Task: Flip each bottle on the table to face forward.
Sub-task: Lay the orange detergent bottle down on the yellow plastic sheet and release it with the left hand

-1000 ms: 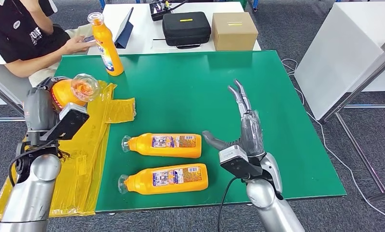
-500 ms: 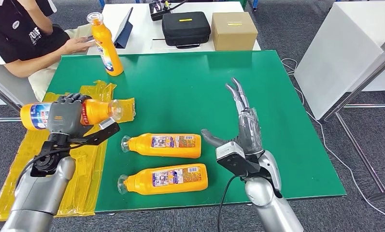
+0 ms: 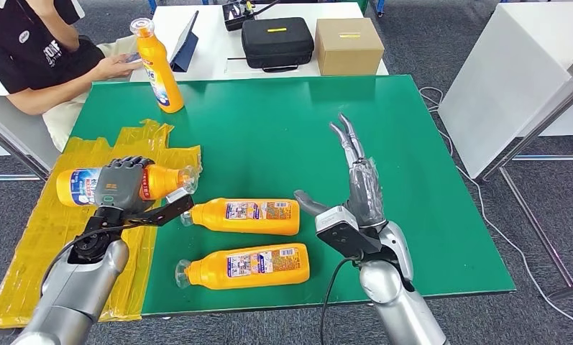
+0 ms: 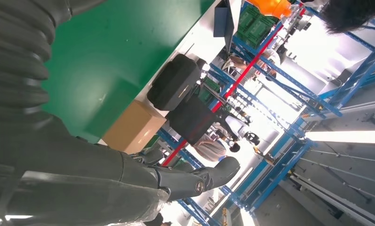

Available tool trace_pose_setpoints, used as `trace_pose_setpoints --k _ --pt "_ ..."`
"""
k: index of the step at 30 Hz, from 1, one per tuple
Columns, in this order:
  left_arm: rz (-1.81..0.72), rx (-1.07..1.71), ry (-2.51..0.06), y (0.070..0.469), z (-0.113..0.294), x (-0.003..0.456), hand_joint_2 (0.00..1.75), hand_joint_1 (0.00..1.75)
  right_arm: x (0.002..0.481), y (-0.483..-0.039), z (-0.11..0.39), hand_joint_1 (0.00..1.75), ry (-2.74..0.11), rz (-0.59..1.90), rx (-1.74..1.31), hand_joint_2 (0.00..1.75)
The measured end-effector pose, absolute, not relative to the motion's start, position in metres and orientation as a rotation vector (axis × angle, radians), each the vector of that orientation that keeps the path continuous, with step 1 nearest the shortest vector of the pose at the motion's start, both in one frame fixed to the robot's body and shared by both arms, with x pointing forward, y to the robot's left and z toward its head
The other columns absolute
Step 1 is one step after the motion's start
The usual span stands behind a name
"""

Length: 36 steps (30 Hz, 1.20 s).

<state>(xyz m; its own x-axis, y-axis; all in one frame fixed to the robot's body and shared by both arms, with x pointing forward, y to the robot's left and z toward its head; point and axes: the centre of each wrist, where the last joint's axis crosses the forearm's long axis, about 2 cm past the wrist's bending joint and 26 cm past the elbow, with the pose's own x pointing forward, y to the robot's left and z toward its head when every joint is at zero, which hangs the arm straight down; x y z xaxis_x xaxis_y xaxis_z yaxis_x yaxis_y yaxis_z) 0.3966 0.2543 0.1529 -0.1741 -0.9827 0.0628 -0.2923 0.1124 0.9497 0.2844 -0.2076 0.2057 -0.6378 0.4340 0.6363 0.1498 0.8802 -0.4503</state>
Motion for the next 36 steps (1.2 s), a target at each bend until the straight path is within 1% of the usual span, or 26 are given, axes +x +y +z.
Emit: trace_pose_setpoints --k 9,10,13,14,24,36 --pt "-1.139 1.245 -1.532 0.249 0.138 0.399 1.75 1.75 0.286 -0.202 0.202 0.00 -2.228 0.496 -0.389 1.75" --pt "-1.142 1.235 -1.525 0.248 0.135 0.398 1.75 1.69 0.286 -0.201 0.201 0.00 -2.224 0.500 -0.385 1.75" --pt "-1.151 1.197 -1.504 0.245 0.126 0.397 1.75 0.38 0.287 -0.197 0.198 0.00 -2.208 0.512 -0.368 1.75" --pt "-1.151 1.183 -1.499 0.244 0.124 0.396 1.75 0.00 0.287 -0.197 0.197 0.00 -2.202 0.516 -0.362 1.75" --pt "-1.117 1.058 -1.517 0.233 0.120 0.400 1.75 0.00 0.294 -0.192 0.189 0.00 -2.155 0.523 -0.328 1.75" --pt "-1.073 0.990 -1.518 0.234 0.120 0.400 1.75 0.00 0.296 -0.191 0.180 0.00 -2.122 0.524 -0.320 1.75"
